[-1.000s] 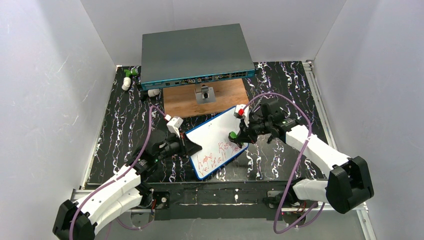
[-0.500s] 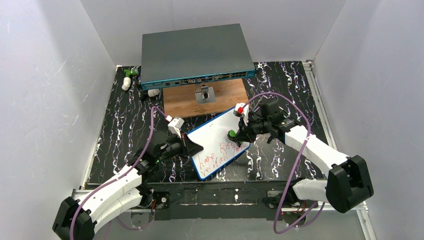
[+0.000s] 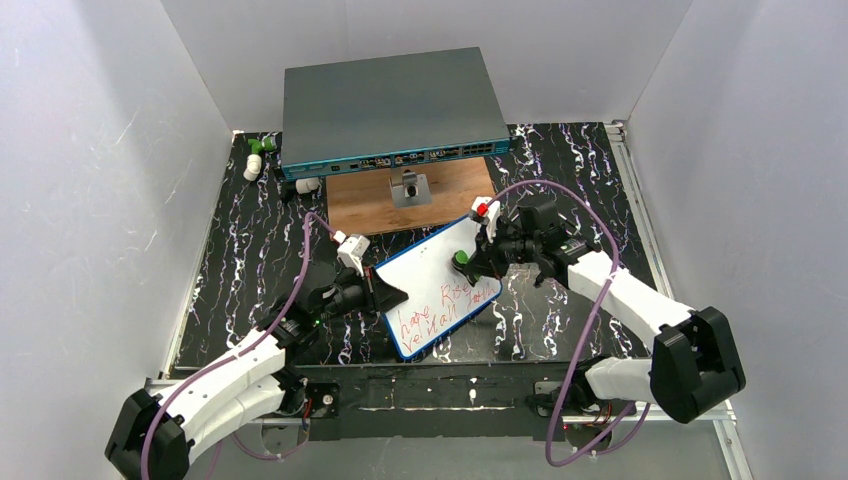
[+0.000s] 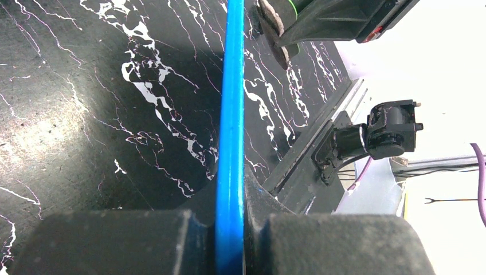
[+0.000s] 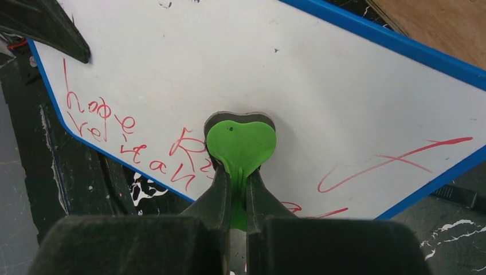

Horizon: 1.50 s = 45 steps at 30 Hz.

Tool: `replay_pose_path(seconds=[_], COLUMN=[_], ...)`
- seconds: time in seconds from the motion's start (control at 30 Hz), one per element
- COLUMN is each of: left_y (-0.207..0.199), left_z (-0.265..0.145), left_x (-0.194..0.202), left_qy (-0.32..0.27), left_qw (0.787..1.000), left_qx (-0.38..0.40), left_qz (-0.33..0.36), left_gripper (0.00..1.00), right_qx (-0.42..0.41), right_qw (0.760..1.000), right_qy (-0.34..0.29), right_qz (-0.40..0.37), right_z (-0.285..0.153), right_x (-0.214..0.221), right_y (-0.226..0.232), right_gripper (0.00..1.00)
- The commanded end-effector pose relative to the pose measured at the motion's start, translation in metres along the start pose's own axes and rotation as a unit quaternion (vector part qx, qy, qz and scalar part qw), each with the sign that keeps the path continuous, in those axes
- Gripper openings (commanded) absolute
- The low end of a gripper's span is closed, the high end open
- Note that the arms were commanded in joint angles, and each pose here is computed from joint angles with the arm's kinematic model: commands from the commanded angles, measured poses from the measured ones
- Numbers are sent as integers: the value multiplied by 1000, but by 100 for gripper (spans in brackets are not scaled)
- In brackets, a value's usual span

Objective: Erase the whiteboard
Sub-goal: Erase the whiteboard at the center of the board.

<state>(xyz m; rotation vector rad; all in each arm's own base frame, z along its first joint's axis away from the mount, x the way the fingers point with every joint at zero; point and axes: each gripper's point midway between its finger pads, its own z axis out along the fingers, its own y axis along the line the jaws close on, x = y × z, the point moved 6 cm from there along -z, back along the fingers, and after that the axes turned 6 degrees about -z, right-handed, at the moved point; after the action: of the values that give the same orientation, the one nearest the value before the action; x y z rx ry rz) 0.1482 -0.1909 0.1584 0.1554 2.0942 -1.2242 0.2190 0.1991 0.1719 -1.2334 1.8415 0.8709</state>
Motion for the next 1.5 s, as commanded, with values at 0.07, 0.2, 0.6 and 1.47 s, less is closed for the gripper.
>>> replay_pose_path(seconds=[0.07,0.2,0.6,1.47], left_y=[13,12,14,16], left_z=[2,2,2,2], left_x=[12,10,11,21], left_qy=[23,22,20,44], left_qw=[999,999,999,999], left_qx=[-30,-29,-35,-21], left_qz=[2,2,-2,2], left_gripper=[0,0,0,0], right_qx=[21,45,75,261], right_qw=[999,998,993,960], right_qy=[-16,-15,-4,-28], right_qz=[28,46,89,101], right_z=[10,12,23,31], right_x=[-10,-10,-12,-23], right_y=[-10,-16,-31,-66], right_gripper=[1,1,1,1])
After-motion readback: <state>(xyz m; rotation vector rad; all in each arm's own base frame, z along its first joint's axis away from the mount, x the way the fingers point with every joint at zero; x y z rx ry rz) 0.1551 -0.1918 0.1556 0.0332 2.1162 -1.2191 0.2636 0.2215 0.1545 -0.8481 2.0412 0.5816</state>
